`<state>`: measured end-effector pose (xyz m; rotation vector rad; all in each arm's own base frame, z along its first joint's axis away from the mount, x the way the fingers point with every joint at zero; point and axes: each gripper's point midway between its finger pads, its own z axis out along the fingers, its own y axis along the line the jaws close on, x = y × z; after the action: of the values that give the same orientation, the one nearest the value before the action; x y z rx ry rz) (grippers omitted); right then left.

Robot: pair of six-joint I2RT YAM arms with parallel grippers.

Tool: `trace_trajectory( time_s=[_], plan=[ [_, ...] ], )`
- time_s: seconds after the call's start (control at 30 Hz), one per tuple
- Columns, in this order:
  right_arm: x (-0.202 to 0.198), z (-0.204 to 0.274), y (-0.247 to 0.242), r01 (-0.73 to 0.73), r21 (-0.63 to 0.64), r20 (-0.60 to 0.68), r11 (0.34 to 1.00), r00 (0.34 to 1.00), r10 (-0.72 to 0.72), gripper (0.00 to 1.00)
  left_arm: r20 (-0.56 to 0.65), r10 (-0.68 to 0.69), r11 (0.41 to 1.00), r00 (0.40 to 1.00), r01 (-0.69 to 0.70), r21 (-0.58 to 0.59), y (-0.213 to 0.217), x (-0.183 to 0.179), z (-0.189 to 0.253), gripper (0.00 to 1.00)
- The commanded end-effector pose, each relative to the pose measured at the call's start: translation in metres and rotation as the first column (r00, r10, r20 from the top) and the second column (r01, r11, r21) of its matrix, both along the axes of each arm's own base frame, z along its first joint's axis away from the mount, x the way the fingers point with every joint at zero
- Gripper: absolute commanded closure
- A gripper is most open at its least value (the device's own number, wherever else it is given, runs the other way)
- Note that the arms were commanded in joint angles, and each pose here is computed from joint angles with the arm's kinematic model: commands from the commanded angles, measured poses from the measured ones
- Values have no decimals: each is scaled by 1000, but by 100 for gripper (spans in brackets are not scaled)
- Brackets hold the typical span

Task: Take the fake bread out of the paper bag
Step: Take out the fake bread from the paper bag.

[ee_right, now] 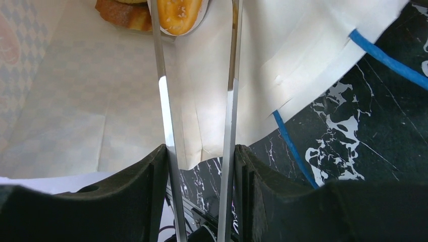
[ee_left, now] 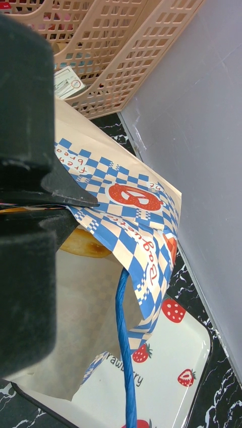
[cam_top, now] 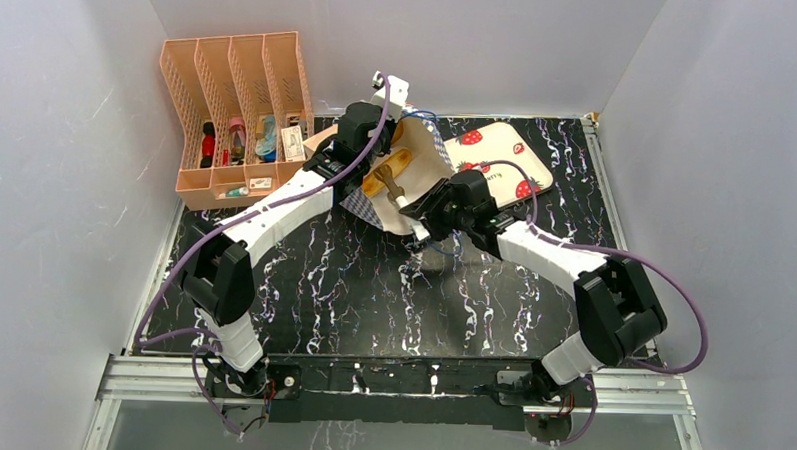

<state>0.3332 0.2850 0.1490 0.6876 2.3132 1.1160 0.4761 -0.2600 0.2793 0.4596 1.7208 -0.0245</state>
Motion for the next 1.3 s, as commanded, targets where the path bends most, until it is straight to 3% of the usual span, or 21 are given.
trace_trajectory(
  time_s=[0.0,0.9,1.27],
  plan=[
    [26,38,17,-14,87,104,996,995,5,70,62,0,998,998,3,-58,5,-12,38,100],
    [33,46,24,-61,99,154,993,987,45,58,54,3,998,999,0,-64,5,-13,36,100],
    [25,56,20,-71,110,181,991,982,50,58,49,19,998,999,-16,-67,10,-17,36,100]
  ],
)
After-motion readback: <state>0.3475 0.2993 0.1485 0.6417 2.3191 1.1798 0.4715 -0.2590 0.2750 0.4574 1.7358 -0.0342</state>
